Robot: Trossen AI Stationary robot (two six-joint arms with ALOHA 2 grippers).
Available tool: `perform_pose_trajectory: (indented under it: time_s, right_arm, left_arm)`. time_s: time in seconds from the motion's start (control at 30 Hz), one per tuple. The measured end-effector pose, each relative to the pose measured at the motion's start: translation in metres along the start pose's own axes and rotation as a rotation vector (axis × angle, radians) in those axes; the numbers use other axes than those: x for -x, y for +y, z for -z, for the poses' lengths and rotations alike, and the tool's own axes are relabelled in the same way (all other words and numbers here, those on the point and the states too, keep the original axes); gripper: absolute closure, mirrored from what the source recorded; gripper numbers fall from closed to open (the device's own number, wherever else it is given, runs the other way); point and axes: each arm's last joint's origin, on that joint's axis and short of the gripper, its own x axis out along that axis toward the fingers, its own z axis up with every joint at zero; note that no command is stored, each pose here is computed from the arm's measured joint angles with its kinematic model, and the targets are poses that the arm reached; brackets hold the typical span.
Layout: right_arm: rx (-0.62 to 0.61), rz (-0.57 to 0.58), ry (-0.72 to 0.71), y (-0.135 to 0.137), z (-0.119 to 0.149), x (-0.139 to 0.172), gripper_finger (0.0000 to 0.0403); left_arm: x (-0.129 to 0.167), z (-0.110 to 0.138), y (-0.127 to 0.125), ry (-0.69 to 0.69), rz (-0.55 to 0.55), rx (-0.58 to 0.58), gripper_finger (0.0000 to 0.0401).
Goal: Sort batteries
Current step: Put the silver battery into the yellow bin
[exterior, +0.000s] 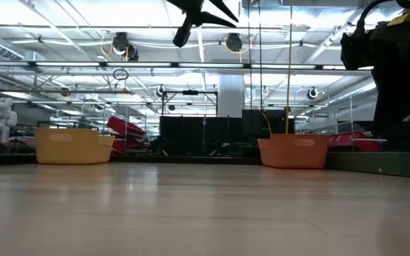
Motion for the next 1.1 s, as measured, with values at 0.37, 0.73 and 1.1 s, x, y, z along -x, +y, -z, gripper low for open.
perform_pose_trajectory:
  time_s: [0.37, 0.73, 1.1]
  right_arm:
    - [-0.089, -0.004, -0.271, 0.005, -0.020, -0.004, 0.0403]
    - [0.051, -0.036, -0.127, 0.005, -0.019, -0.006, 0.0403]
    - [0.159, 0.006, -0.147, 0.000, -0.028, -0.009, 0.0403]
  left_arm:
    - [0.015, 0.005, -0.005, 0.141, -0.153, -0.045, 0.0351]
    - [0.014, 0.002, -0.003, 0.144, -0.140, -0.040, 0.0351]
    - [0.014, 0.002, -0.003, 0.145, -0.139, -0.061, 0.0351]
